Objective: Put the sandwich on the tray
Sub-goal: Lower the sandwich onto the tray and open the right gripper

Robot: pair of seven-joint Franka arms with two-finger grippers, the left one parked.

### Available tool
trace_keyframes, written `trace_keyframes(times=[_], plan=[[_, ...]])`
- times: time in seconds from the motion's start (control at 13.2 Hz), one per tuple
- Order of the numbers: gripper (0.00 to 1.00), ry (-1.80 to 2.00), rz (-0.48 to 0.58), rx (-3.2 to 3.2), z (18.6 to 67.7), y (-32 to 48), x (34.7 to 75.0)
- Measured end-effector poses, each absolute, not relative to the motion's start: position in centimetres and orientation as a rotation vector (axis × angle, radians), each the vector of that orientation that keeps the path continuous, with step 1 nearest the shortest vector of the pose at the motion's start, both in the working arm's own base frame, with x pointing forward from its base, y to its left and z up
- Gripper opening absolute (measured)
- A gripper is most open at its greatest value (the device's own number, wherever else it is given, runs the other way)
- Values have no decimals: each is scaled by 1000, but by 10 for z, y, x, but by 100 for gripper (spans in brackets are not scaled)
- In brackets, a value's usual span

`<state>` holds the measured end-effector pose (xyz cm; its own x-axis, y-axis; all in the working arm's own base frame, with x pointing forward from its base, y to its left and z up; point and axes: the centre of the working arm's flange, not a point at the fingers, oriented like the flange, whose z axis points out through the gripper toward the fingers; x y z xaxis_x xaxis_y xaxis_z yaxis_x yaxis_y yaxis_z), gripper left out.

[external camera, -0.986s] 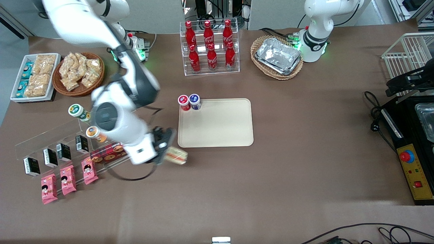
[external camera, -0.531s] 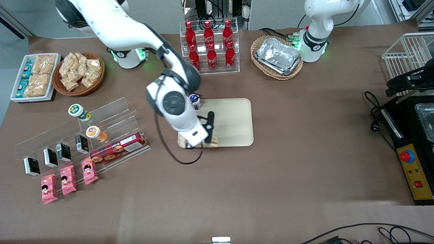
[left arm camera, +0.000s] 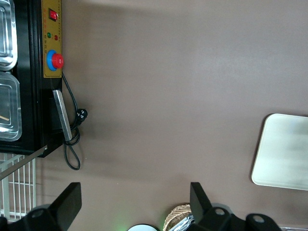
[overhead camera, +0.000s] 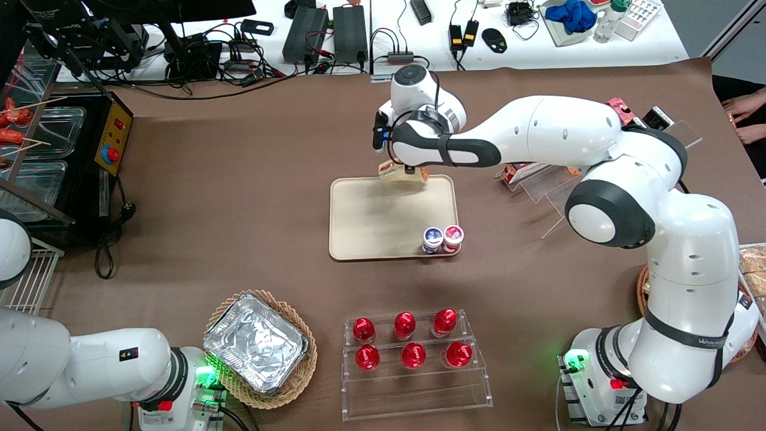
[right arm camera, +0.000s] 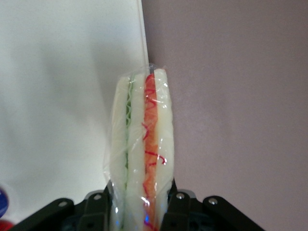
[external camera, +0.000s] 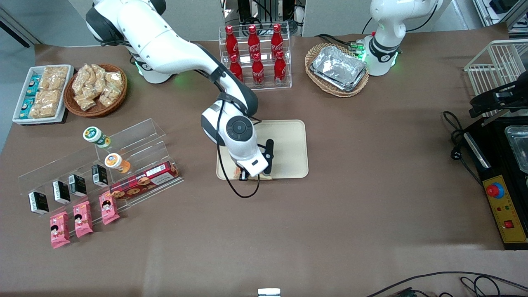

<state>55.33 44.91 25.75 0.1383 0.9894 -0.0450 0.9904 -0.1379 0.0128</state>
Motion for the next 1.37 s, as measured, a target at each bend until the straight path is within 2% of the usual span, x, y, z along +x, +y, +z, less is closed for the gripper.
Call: trace_keyframes(times=[0.23, 0.46, 0.83, 0.99, 1.29, 1.37], plan=[[42, 2059, -47, 2329, 236, 466, 538], [42, 2096, -49, 2295, 234, 494, 512], [44, 2118, -78, 2272, 226, 500, 498], [60, 2115, -83, 2274, 224, 499, 498], [100, 2055, -58, 2335, 230, 494, 508], [100, 2030, -40, 2375, 239, 491, 513]])
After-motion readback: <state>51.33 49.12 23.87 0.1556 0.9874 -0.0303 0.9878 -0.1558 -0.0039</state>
